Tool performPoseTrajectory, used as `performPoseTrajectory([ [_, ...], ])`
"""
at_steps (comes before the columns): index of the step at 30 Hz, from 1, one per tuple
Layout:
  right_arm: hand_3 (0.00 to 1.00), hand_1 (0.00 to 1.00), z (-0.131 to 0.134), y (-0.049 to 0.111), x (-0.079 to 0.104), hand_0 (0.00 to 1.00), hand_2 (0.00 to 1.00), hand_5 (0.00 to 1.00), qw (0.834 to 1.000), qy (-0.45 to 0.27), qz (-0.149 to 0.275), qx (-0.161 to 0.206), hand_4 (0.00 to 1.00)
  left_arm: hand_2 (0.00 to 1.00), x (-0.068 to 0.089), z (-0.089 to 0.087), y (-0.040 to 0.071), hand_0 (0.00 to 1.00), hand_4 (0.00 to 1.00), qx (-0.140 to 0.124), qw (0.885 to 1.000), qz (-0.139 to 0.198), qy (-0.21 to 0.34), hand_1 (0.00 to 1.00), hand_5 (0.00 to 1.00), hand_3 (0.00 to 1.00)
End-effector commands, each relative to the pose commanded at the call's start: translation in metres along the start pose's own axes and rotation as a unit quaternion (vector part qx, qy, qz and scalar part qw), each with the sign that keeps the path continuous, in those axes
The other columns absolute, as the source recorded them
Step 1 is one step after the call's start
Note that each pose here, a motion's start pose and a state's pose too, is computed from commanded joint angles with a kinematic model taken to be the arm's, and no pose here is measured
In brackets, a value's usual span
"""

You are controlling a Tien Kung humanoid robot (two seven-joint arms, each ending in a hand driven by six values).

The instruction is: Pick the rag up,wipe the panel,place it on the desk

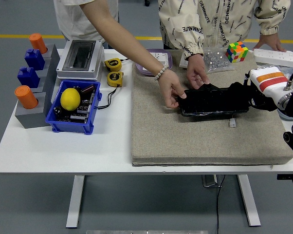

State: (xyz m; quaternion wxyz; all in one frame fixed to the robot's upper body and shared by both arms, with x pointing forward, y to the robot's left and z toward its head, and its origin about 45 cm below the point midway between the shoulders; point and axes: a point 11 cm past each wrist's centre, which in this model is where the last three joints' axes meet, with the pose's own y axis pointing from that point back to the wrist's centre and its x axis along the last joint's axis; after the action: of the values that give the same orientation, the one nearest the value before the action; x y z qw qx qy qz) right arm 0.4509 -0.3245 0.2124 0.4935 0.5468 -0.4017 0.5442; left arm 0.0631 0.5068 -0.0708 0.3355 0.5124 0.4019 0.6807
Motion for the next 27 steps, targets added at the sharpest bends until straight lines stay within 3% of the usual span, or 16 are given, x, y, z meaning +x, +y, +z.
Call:
performPoseTrajectory([
  [27,0.379,0.31,0.0095,0.0021,0.0,0.274,0.374,0.02,1.0,0.006,-0.002,-0.011,0.956,0.686,0.0012,-0.0045,-0.0005,0.634,0.616,0.004,1.0,0.001,-0.003,0.658,0.51,0.574],
])
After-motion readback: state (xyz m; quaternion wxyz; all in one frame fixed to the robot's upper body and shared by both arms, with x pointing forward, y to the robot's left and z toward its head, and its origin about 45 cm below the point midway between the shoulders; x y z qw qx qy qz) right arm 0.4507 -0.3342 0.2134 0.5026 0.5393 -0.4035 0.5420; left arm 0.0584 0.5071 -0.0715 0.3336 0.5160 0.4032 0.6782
